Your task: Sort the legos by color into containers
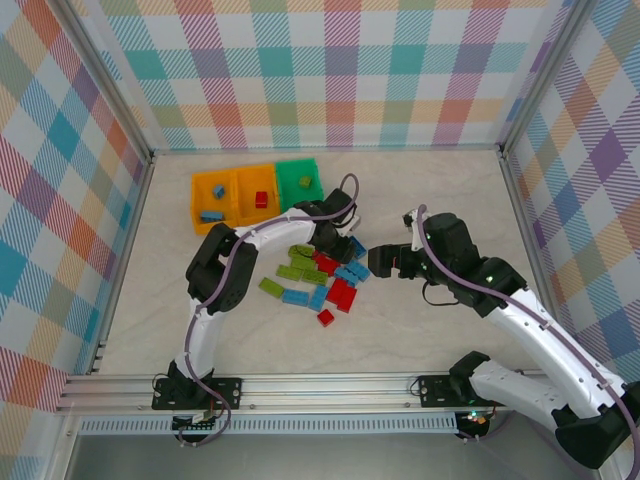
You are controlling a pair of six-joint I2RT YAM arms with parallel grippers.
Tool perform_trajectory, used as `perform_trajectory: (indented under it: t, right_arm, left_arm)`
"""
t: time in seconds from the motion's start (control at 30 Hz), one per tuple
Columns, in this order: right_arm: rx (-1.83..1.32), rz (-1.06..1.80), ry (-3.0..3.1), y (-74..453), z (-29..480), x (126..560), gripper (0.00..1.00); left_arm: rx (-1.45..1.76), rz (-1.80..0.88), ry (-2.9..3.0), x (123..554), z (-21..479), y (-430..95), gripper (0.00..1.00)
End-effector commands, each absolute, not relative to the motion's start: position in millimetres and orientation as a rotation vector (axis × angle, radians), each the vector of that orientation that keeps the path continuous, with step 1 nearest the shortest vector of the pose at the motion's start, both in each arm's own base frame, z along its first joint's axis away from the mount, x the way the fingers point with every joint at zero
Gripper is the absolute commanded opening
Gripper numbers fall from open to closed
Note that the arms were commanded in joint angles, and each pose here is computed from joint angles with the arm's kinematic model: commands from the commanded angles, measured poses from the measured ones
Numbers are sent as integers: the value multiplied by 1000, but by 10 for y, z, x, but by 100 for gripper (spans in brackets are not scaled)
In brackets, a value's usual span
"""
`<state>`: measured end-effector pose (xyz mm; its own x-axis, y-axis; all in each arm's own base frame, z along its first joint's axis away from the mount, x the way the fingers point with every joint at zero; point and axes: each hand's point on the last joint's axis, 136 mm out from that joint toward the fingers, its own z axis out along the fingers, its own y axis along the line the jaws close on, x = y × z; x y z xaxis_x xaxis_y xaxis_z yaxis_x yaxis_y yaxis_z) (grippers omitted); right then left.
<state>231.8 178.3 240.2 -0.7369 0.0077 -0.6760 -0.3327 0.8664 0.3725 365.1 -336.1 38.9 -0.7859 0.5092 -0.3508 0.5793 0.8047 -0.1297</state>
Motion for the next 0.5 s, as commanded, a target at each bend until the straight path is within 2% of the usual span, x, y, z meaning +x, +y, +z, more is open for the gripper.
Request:
perform_trajectory:
  t: [0.0,0.2,0.27,0.47]
  right_arm:
    - [-218,650,2338,1804,2383,2313,100]
    - [-210,646,2327,1778,2405,2303,100]
    - [-211,645,2325,1770,2411,2295,100]
    - [-203,641,2309,1757,2439,2306,100]
  left_arm:
    - [855,-351,2692,3631,400,-3435,34]
    - [853,-400,2668,3617,542,-3482,24]
    - [836,-440,2627,3619,739,-3506,18]
    - [733,-440,2447,3748,1527,-3372,17]
